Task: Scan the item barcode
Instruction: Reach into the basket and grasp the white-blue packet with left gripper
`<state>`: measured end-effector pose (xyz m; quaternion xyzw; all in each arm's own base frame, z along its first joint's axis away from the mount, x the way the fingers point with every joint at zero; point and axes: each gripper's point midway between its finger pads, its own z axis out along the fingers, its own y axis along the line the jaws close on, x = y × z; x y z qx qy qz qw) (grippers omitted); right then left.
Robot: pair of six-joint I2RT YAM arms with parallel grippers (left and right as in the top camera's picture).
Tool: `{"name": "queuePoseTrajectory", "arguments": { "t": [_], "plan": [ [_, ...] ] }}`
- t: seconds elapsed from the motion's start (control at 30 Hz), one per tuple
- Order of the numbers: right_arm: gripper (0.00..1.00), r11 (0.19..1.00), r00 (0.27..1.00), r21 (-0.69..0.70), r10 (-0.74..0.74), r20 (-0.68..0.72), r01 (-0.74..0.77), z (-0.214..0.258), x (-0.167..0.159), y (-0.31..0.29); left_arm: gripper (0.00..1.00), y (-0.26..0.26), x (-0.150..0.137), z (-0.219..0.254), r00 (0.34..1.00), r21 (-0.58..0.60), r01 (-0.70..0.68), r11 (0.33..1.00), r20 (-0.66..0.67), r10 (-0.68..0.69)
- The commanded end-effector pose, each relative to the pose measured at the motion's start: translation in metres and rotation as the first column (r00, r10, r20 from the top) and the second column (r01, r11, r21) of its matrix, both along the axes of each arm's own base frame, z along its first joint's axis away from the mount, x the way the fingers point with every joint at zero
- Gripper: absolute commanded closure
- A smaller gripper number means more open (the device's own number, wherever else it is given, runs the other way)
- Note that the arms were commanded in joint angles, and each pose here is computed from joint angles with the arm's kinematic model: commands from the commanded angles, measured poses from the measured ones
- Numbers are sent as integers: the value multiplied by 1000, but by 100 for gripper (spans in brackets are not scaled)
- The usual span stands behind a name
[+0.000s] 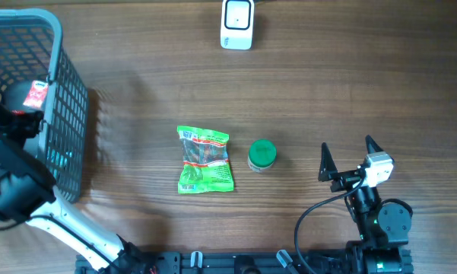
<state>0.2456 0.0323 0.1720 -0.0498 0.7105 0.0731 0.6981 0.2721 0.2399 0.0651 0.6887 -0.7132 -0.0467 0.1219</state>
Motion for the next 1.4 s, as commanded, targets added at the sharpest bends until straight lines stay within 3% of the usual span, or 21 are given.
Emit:
{"name": "queuePoseTrajectory", "arguments": {
  "t": [0.0, 0.13, 0.17, 0.2, 0.23, 0.27, 0.47, 0.57, 0.67, 0.73, 0.8, 0.83, 0.97, 1.07, 1.1, 1.23, 1.37],
  "plan": [
    [0, 1000, 1000, 13, 17, -1, -17, 0, 0, 3, 0, -8, -12, -41, 996, -70, 22, 997, -84, -28],
    [0, 1000, 1000, 12, 17, -1, -17, 0, 0, 3, 4, -17, -23, -66, 993, -94, 20, 995, -117, -31],
    [0, 1000, 1000, 13, 17, -1, -17, 0, 0, 3, 24, -18, -26, -68, 991, -94, 22, 995, -127, -34],
    [0, 1000, 1000, 13, 17, -1, -17, 0, 0, 3, 55, -18, -30, -69, 989, -90, 26, 996, -141, -39],
    [0, 1000, 1000, 13, 17, -1, -17, 0, 0, 3, 92, -17, -33, -69, 987, -86, 31, 996, -157, -44],
    [0, 1000, 1000, 13, 17, -1, -17, 0, 0, 3, 96, -16, -36, -67, 984, -80, 36, 996, -173, -50],
    [0, 1000, 1000, 13, 17, -1, -17, 0, 0, 3, 96, 6, -35, -10, 983, 30, 65, 997, -175, -59],
    [0, 1000, 1000, 13, 17, -1, -17, 0, 0, 3, 96, 16, -17, 53, 998, 115, 47, 992, -42, -42],
    [0, 1000, 1000, 13, 17, -1, -17, 0, 0, 3, 96, 15, 8, 143, 976, 215, 2, 977, 214, -49],
    [0, 1000, 1000, 13, 17, -1, -17, 0, 0, 3, 96, 4, 24, 197, 909, 261, 21, 965, 397, -127],
    [0, 1000, 1000, 13, 17, -1, -17, 0, 0, 3, 96, -39, 28, 285, 748, 338, 2, 941, 625, -226],
    [0, 1000, 1000, 12, 17, -1, -17, 0, 0, 3, 96, -59, 26, 308, 690, 353, 6, 936, 675, -259],
    [0, 1000, 1000, 13, 17, -1, -17, 0, 0, 3, 96, -164, 18, 357, 476, 387, 205, 899, 763, -438],
    [0, 1000, 1000, 12, 17, -1, -17, 0, 0, 3, 96, -253, 15, 361, 325, 483, 437, 759, 702, -634],
    [0, 1000, 1000, 13, 17, -1, -17, 0, 0, 3, 94, -271, 17, 355, 317, 521, 466, 715, 657, -684],
    [1, 1000, 1000, 13, 17, -1, -17, 0, 0, 3, 95, -310, 29, 313, 390, 604, 506, 616, 476, -788],
    [0, 1000, 1000, 13, 17, -1, -17, 0, 0, 3, 96, -322, 33, 241, 554, 577, 534, 618, 313, -771]
  ]
}}
